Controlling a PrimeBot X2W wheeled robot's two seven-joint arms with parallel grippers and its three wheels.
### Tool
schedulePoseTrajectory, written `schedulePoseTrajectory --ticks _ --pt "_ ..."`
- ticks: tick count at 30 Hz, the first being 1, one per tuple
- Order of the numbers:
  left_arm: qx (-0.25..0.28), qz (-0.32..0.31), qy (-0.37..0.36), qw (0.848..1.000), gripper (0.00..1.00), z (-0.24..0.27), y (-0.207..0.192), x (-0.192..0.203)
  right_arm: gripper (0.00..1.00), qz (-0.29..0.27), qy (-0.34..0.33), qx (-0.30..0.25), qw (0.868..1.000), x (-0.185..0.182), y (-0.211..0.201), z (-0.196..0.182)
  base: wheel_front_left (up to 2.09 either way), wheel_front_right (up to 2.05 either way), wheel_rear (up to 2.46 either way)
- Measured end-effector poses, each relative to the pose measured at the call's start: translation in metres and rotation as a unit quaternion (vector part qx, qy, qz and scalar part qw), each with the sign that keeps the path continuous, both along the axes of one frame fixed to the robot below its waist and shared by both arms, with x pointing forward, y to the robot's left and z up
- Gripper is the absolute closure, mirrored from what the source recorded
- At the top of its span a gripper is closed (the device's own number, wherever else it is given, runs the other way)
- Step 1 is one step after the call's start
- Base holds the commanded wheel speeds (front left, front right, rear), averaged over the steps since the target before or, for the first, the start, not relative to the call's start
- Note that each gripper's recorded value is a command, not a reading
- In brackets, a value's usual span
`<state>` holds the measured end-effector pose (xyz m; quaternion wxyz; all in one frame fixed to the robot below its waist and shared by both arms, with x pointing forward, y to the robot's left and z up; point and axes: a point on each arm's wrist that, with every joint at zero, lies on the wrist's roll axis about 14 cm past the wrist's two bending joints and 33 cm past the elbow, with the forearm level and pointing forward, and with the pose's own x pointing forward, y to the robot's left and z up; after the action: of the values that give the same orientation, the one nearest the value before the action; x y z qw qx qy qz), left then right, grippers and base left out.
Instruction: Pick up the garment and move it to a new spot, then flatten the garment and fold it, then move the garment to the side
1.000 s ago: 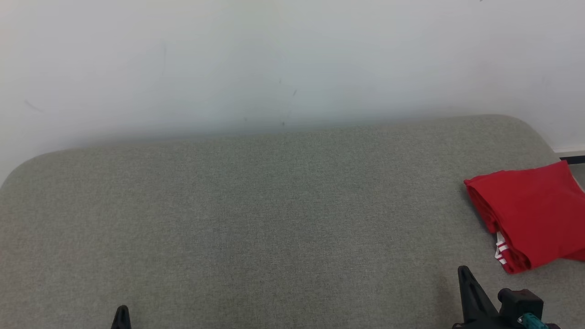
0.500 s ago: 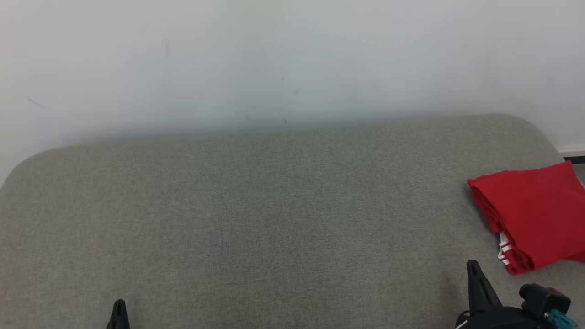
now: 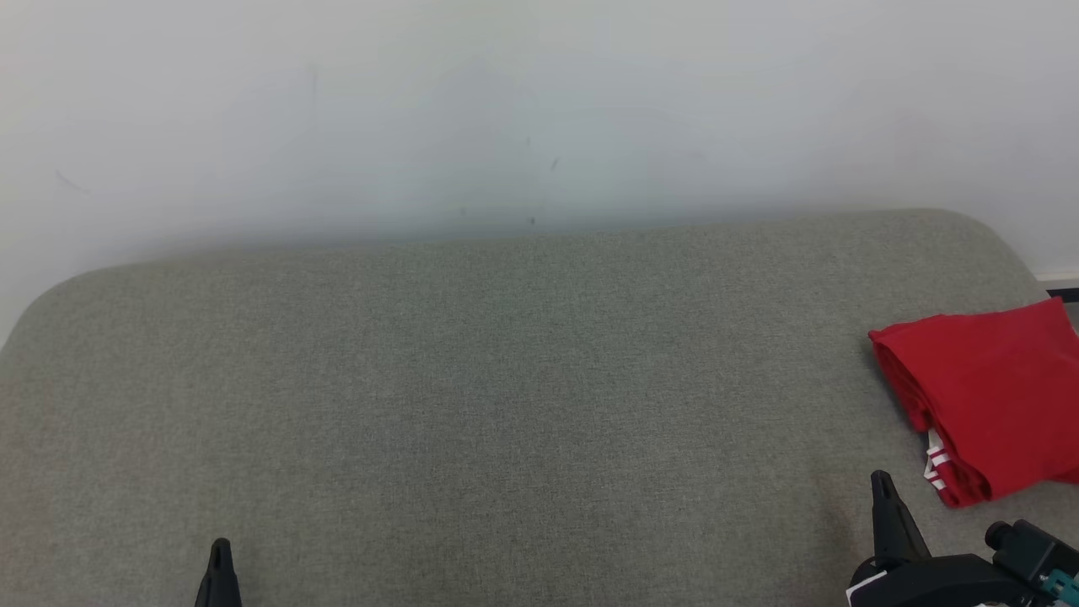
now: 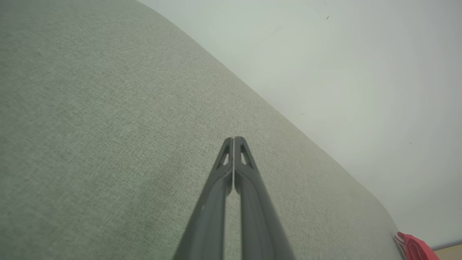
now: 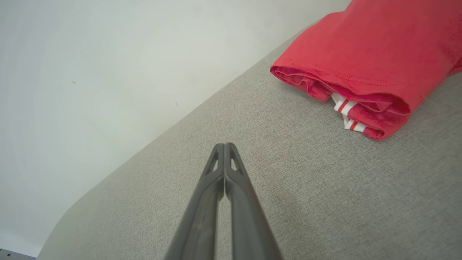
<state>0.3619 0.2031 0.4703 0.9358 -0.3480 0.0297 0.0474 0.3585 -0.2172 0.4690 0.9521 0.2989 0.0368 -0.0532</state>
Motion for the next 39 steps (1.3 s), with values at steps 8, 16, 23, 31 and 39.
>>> schedulePoseTrajectory --ticks 8,16,23,31,39 --pt "-0.044 0.002 -0.001 0.999 1.0 0.002 0.0 0.003 1.0 -0.007 -0.005 0.052 0.999 0.002 0.0 0.003 0.0 0.0 0.0" --pt "-0.096 0.006 -0.004 0.995 1.0 0.004 0.0 0.006 1.0 -0.011 -0.011 0.107 0.994 0.006 0.0 0.006 0.0 0.0 0.0" --pt "-0.134 0.007 -0.007 0.991 1.0 0.007 -0.001 0.009 1.0 -0.013 -0.014 0.151 0.988 0.008 0.001 0.008 0.0 0.0 0.0" --pt "-0.184 0.007 -0.012 0.983 1.0 0.01 -0.001 0.012 1.0 -0.014 -0.021 0.204 0.979 0.011 0.003 0.012 0.0 0.0 0.0" --pt "-0.221 0.006 -0.016 0.975 1.0 0.013 -0.002 0.014 1.0 -0.012 -0.026 0.245 0.969 0.014 0.005 0.015 0.0 0.0 0.0"
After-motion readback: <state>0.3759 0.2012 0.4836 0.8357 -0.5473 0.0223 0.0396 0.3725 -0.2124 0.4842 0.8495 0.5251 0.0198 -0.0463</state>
